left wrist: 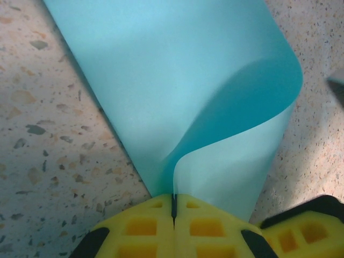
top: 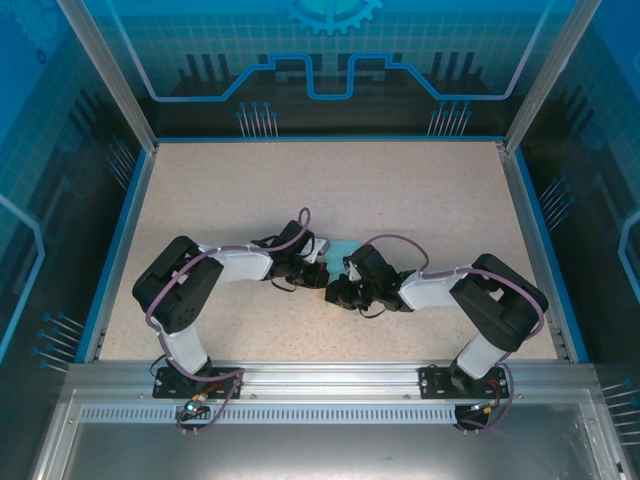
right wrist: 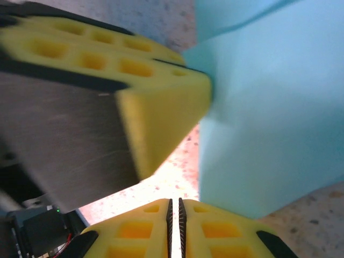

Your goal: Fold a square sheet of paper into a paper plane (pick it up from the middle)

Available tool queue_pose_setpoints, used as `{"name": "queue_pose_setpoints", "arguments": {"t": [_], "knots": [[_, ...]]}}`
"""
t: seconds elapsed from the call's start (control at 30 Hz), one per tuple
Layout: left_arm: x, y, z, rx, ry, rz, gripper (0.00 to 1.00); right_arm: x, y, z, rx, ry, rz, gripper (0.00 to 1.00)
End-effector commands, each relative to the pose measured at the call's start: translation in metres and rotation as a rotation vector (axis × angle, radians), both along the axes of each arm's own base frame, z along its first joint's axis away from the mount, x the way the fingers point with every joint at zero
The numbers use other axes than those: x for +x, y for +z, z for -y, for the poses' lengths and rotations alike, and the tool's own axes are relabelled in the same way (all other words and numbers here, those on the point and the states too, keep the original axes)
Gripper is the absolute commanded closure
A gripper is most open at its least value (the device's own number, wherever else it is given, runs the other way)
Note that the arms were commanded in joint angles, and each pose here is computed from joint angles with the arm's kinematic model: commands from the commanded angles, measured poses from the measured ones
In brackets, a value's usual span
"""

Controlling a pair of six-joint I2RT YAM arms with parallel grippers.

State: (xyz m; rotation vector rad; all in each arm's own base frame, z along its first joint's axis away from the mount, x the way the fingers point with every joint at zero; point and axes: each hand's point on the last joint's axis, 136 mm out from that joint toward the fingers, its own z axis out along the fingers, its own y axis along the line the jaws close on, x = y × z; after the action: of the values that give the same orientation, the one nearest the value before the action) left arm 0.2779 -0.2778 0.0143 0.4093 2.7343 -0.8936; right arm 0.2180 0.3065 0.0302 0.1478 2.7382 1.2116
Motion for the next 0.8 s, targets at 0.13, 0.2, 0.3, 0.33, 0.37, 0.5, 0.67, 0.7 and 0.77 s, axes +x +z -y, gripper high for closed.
{"name": "queue_pose_setpoints", "arguments": {"t": [0.13,0.2,0.3,0.33,0.37,0.5,0.67,0.7,0.77], "knots": [[-0.008,-0.017,-0.007,0.057,-0.026,-0.043,1.0,-0.005,0.006,0.001,-0.001,0.014,0.029,0.85],[-0.008,-0.017,-0.007,0.056,-0.026,-0.042,1.0,-0.007,0.004,-0.002,0.007,0.021,0.024,0.86],[-0.008,-0.016,-0.007,0.058,-0.026,-0.044,1.0,-0.005,0.003,0.0,0.007,0.005,0.023,0.86],[-0.008,-0.015,-0.007,0.058,-0.026,-0.042,1.0,-0.002,0.005,0.003,0.003,-0.002,0.03,0.86],[-0.008,-0.016,-0.008,0.06,-0.027,-0.042,1.0,0.001,0.007,0.007,-0.006,-0.007,0.036,0.86],[-0.009,-0.016,-0.007,0.059,-0.03,-0.045,1.0,0.026,0.022,0.04,-0.078,-0.068,0.084,0.86],[-0.008,-0.016,-0.007,0.056,-0.029,-0.044,1.0,0.064,0.022,0.082,-0.181,-0.148,0.103,0.85],[-0.008,-0.015,-0.007,0.056,-0.03,-0.043,1.0,0.071,0.021,0.083,-0.189,-0.141,0.102,0.85],[-0.008,-0.015,-0.007,0.055,-0.031,-0.045,1.0,0.082,0.019,0.081,-0.207,-0.115,0.093,0.86]]}}
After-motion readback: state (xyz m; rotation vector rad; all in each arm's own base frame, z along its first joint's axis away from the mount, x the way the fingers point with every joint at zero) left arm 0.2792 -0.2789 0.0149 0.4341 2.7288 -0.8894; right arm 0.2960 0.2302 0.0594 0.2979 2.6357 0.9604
